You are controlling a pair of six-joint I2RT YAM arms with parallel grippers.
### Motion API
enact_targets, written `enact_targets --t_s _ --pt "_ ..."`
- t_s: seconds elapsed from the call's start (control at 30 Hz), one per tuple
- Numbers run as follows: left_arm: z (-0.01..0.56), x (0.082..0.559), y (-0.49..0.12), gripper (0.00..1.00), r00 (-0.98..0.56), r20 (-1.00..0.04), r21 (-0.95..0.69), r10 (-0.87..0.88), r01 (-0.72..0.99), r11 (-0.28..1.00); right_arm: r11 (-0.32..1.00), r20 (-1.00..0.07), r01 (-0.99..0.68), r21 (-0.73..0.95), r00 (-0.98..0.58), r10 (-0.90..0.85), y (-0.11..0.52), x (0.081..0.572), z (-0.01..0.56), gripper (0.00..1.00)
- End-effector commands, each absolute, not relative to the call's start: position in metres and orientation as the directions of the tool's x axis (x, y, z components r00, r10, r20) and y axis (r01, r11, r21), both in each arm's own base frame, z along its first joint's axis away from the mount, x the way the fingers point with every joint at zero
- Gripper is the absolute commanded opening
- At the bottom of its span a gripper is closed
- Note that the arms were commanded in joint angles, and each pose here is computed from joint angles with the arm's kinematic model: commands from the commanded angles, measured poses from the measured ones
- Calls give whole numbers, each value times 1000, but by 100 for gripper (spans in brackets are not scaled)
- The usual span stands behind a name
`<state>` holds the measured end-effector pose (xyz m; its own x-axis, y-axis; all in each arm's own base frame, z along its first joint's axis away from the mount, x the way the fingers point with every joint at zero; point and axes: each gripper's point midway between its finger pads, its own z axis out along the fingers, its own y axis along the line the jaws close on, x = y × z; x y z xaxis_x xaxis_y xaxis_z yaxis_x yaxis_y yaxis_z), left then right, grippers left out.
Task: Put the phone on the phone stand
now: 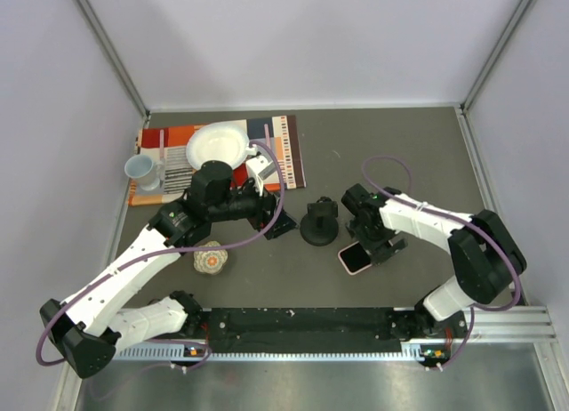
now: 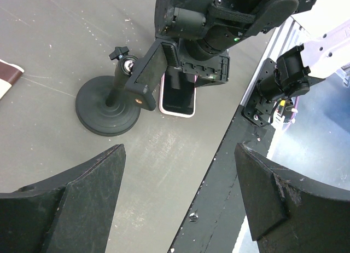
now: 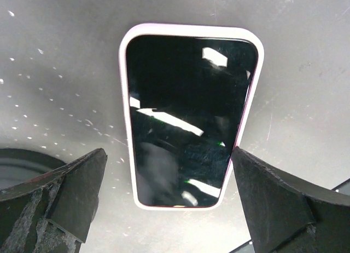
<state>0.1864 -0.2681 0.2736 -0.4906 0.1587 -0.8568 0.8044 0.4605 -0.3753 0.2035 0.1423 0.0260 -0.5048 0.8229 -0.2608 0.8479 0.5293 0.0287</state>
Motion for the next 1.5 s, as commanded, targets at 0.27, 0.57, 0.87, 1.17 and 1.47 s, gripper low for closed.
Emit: enact_targets --t_s 0.27,0.57,0.87,1.17,1.47 --pt "287 187 -270 86 -446 -885 -349 131 824 447 464 -255 886 -13 -452 855 127 194 32 99" --pt "287 187 -270 86 -443 -887 -346 131 825 447 466 -252 884 -32 -458 852 127 195 30 99" --pt "285 186 -271 86 -452 -882 -355 136 826 438 405 -221 914 -27 -400 889 128 187 14 98" --pt "285 185 -273 86 -456 -879 -360 138 826 434 385 -226 922 -24 -381 897 125 186 -4 87" --pt "284 187 -271 86 -451 -882 -351 139 824 444 394 -215 918 -48 -395 893 125 182 -10 77"
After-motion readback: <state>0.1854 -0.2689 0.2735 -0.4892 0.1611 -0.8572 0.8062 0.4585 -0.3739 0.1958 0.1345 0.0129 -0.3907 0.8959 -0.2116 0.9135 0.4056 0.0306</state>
